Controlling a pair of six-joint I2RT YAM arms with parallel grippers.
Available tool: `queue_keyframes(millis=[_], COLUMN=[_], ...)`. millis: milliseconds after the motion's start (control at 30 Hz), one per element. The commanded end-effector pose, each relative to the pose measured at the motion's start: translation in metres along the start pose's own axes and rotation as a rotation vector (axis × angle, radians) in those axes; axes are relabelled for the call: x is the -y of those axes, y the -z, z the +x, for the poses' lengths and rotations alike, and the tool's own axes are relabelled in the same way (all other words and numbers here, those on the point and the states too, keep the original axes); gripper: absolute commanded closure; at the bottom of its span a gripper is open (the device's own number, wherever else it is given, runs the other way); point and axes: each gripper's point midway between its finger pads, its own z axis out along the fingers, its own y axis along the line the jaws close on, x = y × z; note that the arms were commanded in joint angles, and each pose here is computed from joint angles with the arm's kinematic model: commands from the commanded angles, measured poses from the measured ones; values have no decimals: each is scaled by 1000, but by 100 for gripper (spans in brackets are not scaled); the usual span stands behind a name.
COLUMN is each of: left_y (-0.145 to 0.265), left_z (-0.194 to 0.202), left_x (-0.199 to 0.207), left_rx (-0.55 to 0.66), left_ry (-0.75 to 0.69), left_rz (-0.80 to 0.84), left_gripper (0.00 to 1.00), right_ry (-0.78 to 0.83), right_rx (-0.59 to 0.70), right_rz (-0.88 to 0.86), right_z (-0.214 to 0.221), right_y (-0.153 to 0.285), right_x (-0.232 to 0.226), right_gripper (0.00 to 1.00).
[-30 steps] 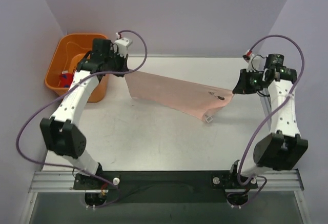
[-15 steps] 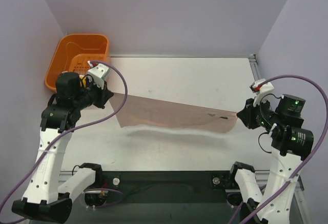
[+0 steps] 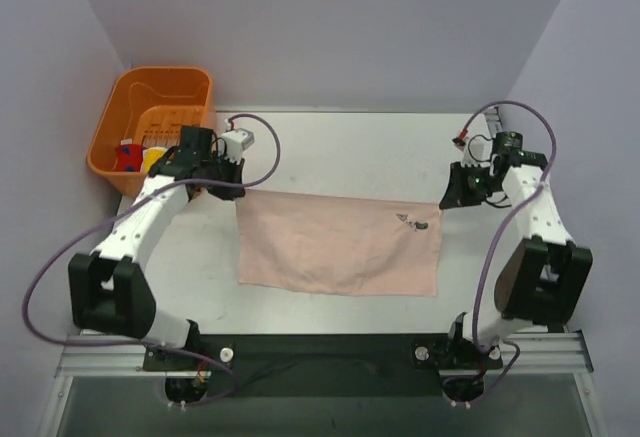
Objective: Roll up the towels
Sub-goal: Flatten the towel
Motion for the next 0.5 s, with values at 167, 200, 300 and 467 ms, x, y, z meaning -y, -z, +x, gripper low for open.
queue_keyframes(millis=[167, 200, 300, 467], left_y=[-102, -113, -146, -192], left_z=[-37, -38, -50, -54], left_x=[-80, -85, -102, -119], left_rx=[-68, -82, -92, -133], left_ry=[-6, -5, -5, 12], left_rz=[-249, -253, -265, -262], left_gripper=[100, 100, 100, 96], right_ry=[21, 13, 22, 63], right_rx=[-15, -54, -47, -43], right_rz=[261, 266, 286, 364], right_z=[-77, -75, -102, -129], right_y=[-72, -91, -113, -135], right_x=[113, 125, 145, 170], right_gripper=[100, 100, 100, 99])
